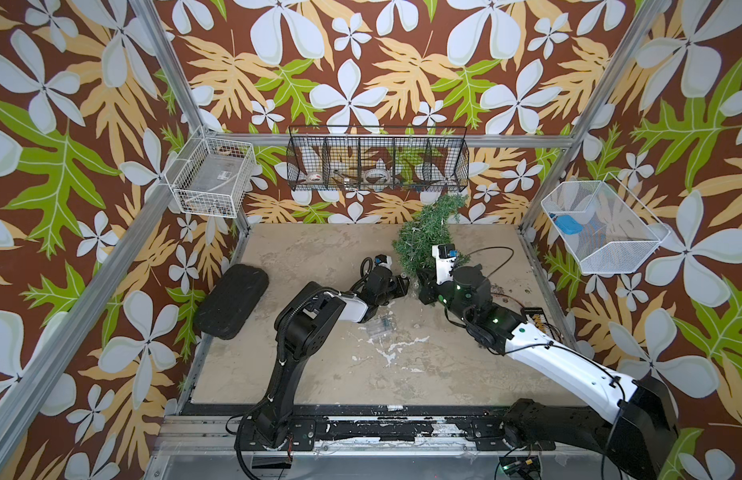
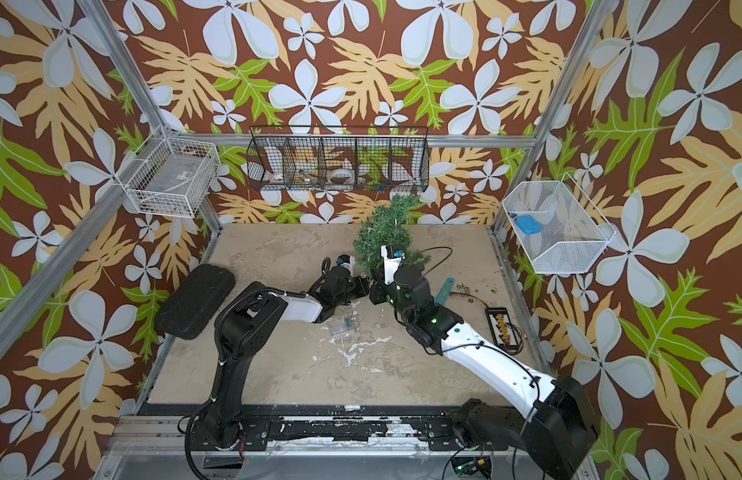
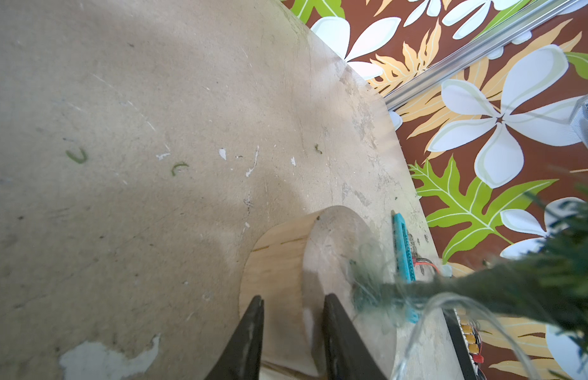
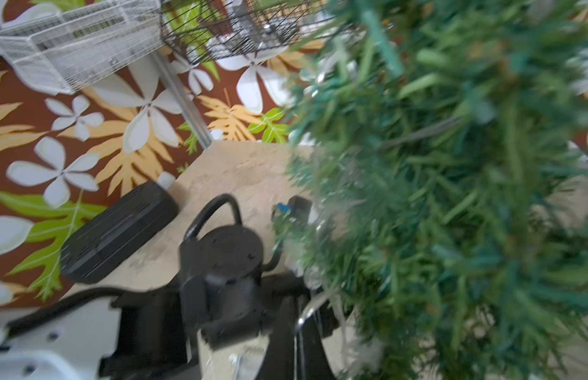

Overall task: Remove string lights from the small christmas tree
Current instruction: Remove the light string from the Christmas tree.

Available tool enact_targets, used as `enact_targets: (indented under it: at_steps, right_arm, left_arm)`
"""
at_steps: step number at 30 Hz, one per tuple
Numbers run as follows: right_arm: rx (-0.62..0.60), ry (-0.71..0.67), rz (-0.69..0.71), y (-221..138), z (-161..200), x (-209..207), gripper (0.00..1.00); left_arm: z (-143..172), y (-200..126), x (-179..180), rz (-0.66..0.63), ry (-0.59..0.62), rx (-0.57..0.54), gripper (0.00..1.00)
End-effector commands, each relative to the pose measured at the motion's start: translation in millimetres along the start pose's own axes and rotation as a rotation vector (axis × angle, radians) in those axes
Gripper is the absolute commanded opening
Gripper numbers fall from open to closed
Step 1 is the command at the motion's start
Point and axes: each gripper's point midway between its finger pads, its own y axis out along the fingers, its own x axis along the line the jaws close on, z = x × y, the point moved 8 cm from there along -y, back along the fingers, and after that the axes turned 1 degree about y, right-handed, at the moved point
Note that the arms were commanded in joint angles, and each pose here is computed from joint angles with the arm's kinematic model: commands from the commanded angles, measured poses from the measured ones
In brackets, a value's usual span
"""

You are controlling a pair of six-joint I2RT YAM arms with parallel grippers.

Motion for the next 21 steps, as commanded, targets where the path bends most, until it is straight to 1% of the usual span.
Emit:
enact_targets:
  at_steps: [1, 9, 18, 21]
  right_arm:
    - [-0.023, 0.002, -0.01, 10.8, -9.9, 4.0, 0.0]
    - [-0.024, -0.033, 0.01, 32.5, -15.6, 7.4, 0.04]
    - [-0.016, -0.05, 0.051, 44.7, -14.0, 0.4, 0.14]
    - [-0.014, -0.046, 0.063, 48.5, -14.4, -5.3, 0.16]
  left_arm:
    - [53.6, -11.7, 59.2, -0.323, -0.004, 0.271, 0.32]
    - [53.7, -9.0, 58.8, -0.319, -0.005, 0.274, 0.32]
    - [51.4, -8.6, 56.6, -0.316, -0.001, 0.271, 0.32]
    - [52.6, -7.9, 58.1, -0.316, -0.004, 0.273, 0.32]
